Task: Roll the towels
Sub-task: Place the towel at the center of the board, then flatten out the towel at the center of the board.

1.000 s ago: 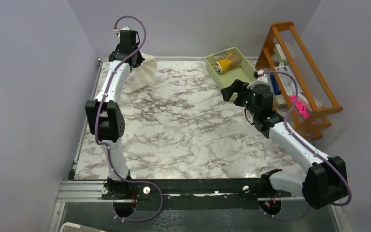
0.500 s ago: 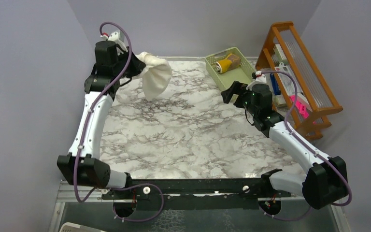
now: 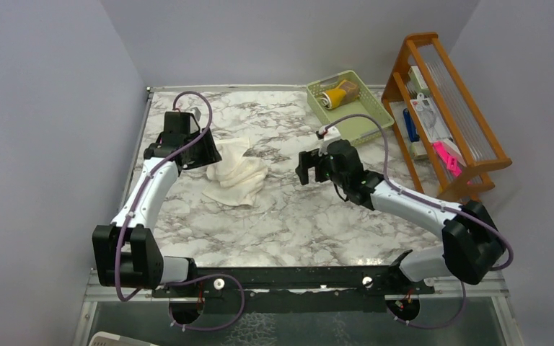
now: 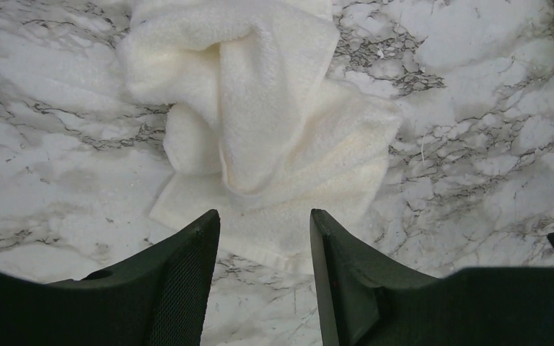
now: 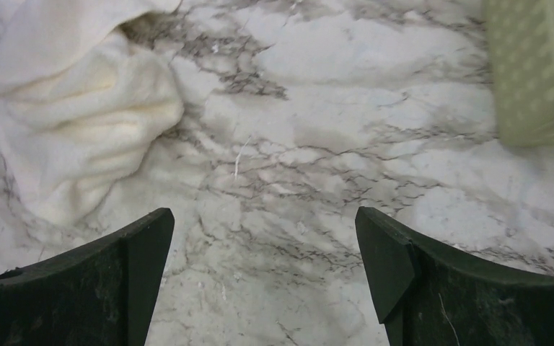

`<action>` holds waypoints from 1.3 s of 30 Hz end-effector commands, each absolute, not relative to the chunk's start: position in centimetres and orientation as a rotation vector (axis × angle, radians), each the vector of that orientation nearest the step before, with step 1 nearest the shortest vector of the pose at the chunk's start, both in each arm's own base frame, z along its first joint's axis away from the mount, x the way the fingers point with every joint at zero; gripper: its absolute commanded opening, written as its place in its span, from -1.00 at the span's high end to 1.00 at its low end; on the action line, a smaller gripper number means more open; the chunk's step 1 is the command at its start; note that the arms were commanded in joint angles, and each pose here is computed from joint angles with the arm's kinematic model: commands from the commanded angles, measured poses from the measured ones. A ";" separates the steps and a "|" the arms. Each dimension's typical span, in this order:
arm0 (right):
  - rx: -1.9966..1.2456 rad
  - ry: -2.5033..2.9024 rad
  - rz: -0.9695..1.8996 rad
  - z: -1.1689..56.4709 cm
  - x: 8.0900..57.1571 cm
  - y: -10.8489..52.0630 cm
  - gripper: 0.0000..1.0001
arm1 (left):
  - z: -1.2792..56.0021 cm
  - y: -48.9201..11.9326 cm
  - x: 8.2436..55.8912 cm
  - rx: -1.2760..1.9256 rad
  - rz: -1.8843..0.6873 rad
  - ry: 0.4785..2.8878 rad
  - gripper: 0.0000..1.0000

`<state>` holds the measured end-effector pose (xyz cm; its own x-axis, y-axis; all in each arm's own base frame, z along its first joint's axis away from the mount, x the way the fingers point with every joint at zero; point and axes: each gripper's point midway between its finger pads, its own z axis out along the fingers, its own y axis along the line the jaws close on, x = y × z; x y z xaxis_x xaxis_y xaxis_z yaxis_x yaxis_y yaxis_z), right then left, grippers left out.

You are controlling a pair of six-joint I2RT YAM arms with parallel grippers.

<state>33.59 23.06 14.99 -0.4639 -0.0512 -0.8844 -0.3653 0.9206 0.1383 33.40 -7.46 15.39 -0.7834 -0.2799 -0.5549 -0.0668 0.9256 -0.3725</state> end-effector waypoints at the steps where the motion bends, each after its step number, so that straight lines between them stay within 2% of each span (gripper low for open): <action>1: -0.532 1.987 0.533 13.3 31.8 27.1 -0.93 | 16.2 -5.9 33.2 -0.221 -0.337 2.404 -0.03; 5: -0.682 1.967 0.700 12.0 29.7 32.1 -0.83 | 14.5 -5.4 32.9 -0.234 -0.299 2.439 -0.03; 10: -0.834 1.949 0.762 10.8 29.0 36.6 -0.81 | 13.4 -6.1 33.4 -0.220 -0.351 2.468 -0.02; 22: -0.922 2.043 0.789 5.3 28.0 40.0 -0.81 | 10.8 -9.6 34.3 -0.247 -0.608 2.523 0.02; 26: -0.978 2.068 0.752 3.5 27.4 41.6 -0.73 | 9.6 -11.1 35.1 -0.293 -0.730 2.532 0.03; 28: -0.980 2.081 0.752 2.9 27.3 41.6 -0.55 | 9.0 -11.8 35.5 -0.319 -0.787 2.532 0.15; 29: -0.977 2.091 0.743 2.6 27.3 41.5 -0.41 | 8.9 -12.2 35.8 -0.322 -0.817 2.522 0.37; 30: -0.972 2.102 0.734 2.2 27.3 41.3 -0.23 | 8.8 -12.5 36.0 -0.331 -0.842 2.515 0.83; 31: -0.967 2.120 0.724 1.9 27.2 41.0 -0.07 | 8.8 -12.7 36.2 -0.337 -0.861 2.508 1.00; 32: -0.966 2.129 0.708 1.7 27.2 40.7 0.20 | 8.8 -12.8 36.4 -0.338 -0.867 2.502 1.00; 34: -0.958 2.144 0.665 1.3 27.3 39.6 0.89 | 9.3 -12.5 36.8 -0.333 -0.851 2.488 1.00; 35: -0.944 2.153 0.639 1.2 27.5 38.8 0.98 | 9.7 -12.2 37.1 -0.331 -0.835 2.480 1.00; 39: -0.811 2.160 0.603 3.0 29.4 34.6 0.99 | 11.8 -9.5 38.0 -0.354 -0.704 2.431 1.00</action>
<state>27.60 39.37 2.28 -0.4886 -0.4032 -0.7737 -0.7823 0.5952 0.1839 35.96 -11.53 8.00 -0.8647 -0.3673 -0.3426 -0.1148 0.8085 -0.5772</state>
